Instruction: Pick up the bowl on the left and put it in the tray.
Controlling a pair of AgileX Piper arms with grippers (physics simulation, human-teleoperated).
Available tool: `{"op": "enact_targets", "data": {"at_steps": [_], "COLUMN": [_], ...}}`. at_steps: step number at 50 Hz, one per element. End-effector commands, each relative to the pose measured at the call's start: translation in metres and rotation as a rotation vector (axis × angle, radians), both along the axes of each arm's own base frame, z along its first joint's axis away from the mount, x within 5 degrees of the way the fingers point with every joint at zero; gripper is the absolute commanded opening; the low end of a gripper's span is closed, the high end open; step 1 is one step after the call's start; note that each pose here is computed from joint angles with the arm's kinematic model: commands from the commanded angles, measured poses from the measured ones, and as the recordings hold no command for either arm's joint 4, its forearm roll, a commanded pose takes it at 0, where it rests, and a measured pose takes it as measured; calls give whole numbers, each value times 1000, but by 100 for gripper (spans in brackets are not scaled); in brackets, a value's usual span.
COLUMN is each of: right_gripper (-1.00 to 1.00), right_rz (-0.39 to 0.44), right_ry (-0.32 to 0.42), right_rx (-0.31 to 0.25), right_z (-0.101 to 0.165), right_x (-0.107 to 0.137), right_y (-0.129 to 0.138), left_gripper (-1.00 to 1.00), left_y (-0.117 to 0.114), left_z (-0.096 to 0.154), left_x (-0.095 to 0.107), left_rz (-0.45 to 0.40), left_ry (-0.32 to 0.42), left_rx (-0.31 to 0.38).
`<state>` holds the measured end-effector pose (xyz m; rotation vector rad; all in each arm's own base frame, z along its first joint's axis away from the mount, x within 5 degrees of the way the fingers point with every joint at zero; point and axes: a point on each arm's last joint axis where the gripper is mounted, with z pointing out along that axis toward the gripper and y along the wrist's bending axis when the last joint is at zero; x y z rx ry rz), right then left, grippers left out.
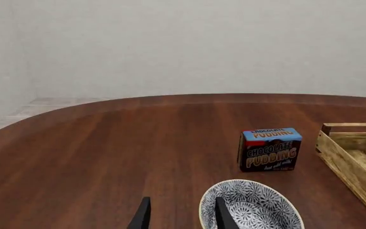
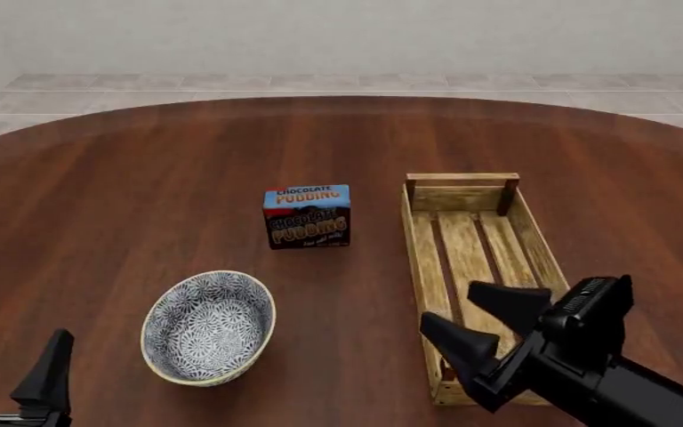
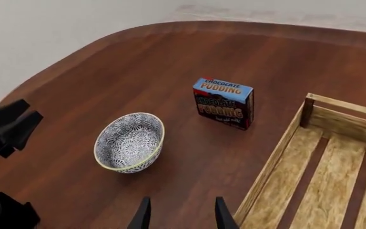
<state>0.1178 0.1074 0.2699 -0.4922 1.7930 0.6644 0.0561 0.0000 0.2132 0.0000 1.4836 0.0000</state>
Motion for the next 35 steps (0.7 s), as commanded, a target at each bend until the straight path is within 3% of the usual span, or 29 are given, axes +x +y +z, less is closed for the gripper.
{"op": "enact_targets", "data": {"at_steps": [1,21,35], "right_gripper": [100,100,100], "right_rz": [34,89,133], "right_ry": [12,-5,-16], "right_rx": [-26,-54,-33], "right_z": [2,15,22], "right_x": [5,10,6], "right_y": [12,29,37], "left_gripper": [100,100,100], "left_y": [0,0,0], "left_z": [0,0,0], "left_x": [0,0,0], "left_rz": [0,0,0], "left_ry": [0,0,0], "left_rx": [0,0,0]}}
